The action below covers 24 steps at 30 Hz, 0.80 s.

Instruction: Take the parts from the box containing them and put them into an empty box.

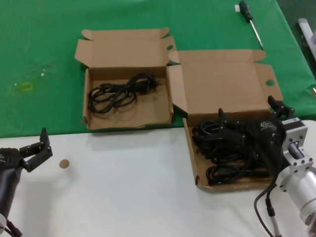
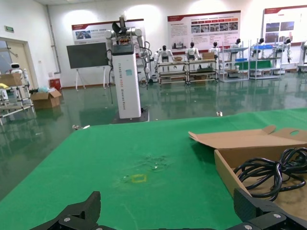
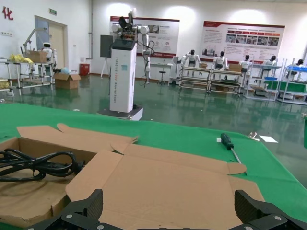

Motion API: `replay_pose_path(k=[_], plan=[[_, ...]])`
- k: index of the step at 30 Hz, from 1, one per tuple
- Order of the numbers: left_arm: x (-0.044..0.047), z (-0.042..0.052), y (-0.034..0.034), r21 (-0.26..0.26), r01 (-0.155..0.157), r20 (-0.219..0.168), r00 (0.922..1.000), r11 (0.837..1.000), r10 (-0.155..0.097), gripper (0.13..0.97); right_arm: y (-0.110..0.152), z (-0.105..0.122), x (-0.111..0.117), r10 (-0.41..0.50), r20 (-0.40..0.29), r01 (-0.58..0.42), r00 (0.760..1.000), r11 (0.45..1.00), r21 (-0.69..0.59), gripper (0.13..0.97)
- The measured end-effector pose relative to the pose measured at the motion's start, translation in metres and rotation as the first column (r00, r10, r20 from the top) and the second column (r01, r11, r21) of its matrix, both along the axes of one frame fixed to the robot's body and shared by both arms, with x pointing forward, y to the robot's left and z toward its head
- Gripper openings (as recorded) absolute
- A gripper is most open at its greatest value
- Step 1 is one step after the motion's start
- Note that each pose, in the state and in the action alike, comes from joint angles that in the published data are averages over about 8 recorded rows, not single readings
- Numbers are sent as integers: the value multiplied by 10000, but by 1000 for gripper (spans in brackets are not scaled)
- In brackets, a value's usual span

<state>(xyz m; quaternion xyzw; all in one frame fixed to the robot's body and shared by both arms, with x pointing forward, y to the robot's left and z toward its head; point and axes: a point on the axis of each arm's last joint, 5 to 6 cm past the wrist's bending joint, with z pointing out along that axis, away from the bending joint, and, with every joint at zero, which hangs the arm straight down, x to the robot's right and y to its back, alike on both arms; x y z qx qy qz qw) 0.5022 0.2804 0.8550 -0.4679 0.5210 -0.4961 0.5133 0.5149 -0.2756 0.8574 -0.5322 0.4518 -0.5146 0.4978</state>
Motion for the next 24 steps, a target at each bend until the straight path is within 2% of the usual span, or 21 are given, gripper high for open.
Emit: replay_pose_path(k=[24], plan=[[0, 0, 0, 0, 0, 0, 10000, 10000, 0, 966, 0, 0, 0, 0, 0, 0, 10000, 10000, 0, 966]])
